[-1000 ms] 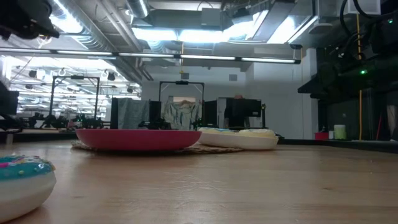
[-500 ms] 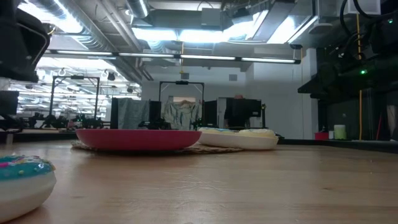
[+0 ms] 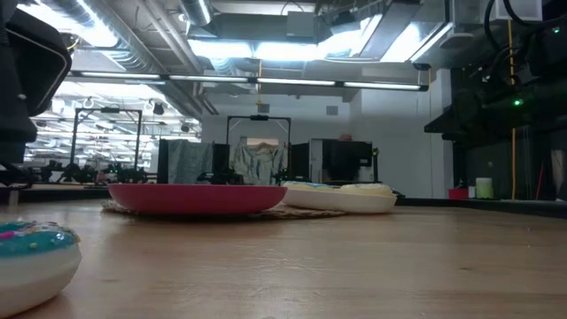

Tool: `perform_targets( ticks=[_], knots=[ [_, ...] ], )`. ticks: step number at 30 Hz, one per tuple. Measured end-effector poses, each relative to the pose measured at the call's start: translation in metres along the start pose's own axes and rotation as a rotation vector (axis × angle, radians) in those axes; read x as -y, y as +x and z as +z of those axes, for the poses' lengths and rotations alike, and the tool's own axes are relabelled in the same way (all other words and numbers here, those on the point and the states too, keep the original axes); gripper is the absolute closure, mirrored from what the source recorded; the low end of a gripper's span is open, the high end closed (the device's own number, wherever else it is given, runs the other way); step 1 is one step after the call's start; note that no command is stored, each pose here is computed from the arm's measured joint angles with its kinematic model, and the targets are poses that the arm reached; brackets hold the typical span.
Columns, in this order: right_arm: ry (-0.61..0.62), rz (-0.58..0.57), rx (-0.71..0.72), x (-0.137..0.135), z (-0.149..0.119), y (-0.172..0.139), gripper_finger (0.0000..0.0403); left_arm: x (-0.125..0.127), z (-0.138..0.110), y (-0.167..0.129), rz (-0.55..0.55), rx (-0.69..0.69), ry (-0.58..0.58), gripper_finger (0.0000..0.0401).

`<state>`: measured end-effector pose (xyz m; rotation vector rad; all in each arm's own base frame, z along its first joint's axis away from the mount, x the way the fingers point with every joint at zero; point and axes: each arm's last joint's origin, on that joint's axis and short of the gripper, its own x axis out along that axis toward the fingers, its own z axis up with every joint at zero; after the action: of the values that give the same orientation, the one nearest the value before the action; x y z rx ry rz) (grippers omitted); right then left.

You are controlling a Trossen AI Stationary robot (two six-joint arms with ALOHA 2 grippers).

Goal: Pick & Place donuts
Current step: Put the small light blue donut on the pink plate

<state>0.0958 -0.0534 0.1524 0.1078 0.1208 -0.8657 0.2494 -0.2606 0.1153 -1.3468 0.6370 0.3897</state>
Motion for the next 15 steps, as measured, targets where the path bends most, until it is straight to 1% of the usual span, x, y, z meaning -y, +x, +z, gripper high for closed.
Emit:
perform_targets(
  ticks=[6, 15],
  knots=[
    [0.0, 0.0, 0.0, 0.0, 0.0, 0.0, 0.0027, -0.0013, 0.0003, -0.0001, 0.017, -0.003, 0.008, 0.0135],
    [0.0, 0.0, 0.0, 0.0, 0.0, 0.0, 0.0027, -0.003, 0.0004, 0.0, 0.034, -0.014, 0.015, 0.0194]
  ],
)
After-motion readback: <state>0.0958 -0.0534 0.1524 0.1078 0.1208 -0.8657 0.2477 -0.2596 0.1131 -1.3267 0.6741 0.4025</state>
